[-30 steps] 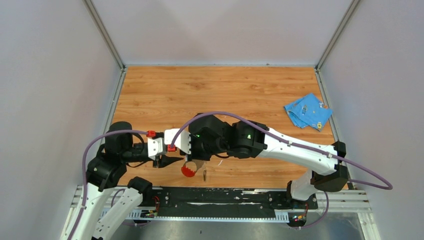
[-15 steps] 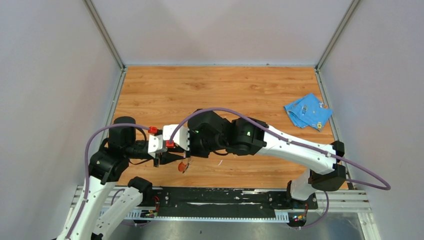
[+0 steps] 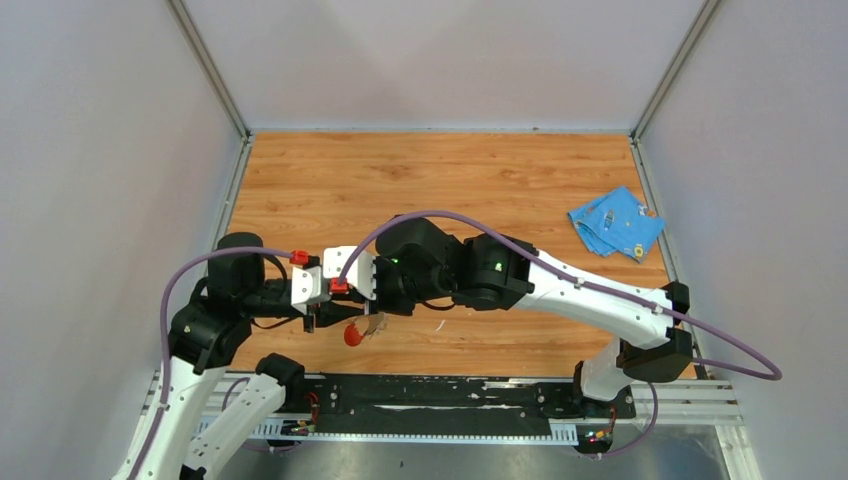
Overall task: Put the keys on the keyring
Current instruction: Adjust the keyring.
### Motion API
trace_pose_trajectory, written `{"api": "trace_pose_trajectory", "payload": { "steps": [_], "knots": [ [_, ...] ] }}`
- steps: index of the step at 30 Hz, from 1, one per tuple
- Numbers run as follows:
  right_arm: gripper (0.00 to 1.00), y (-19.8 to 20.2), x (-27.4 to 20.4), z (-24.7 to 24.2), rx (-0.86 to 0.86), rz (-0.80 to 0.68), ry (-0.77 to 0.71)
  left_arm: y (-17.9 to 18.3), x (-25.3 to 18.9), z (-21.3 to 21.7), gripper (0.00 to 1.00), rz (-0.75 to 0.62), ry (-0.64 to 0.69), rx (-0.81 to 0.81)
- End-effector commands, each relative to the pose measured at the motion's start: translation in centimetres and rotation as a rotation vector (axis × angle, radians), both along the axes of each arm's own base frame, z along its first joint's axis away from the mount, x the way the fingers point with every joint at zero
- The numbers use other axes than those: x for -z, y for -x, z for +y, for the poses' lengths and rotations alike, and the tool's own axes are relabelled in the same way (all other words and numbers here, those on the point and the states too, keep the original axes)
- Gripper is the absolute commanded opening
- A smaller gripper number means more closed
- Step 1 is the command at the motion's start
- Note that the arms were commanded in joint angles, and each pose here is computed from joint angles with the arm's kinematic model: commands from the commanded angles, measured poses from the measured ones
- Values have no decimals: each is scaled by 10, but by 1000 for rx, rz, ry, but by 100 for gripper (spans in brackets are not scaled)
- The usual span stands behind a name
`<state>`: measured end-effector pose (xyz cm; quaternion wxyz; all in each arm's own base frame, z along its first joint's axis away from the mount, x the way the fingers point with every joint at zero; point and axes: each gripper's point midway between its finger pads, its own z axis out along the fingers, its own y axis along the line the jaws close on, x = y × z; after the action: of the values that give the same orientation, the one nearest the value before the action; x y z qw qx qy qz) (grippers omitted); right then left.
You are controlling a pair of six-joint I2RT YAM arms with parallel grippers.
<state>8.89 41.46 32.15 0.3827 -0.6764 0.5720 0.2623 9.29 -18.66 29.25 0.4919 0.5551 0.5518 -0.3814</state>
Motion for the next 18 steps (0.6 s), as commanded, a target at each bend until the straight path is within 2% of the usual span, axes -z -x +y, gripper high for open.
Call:
{"api": "trace_pose_trajectory", "payload": {
  "steps": [1,4,12,18],
  "knots": [
    [1,2,12,-4,-12,22,31,8,-25,-1,30,-15,43,9],
    [1,3,13,-5,-13,24,30,10,-29,0,29,-9,51,4],
    [0,4,9,-6,-16,27,19,9,-20,2,8,-6,40,-16],
    [1,7,8,-9,-23,36,25,-1,-7,5,0,-11,10,-66]
  ]
}}
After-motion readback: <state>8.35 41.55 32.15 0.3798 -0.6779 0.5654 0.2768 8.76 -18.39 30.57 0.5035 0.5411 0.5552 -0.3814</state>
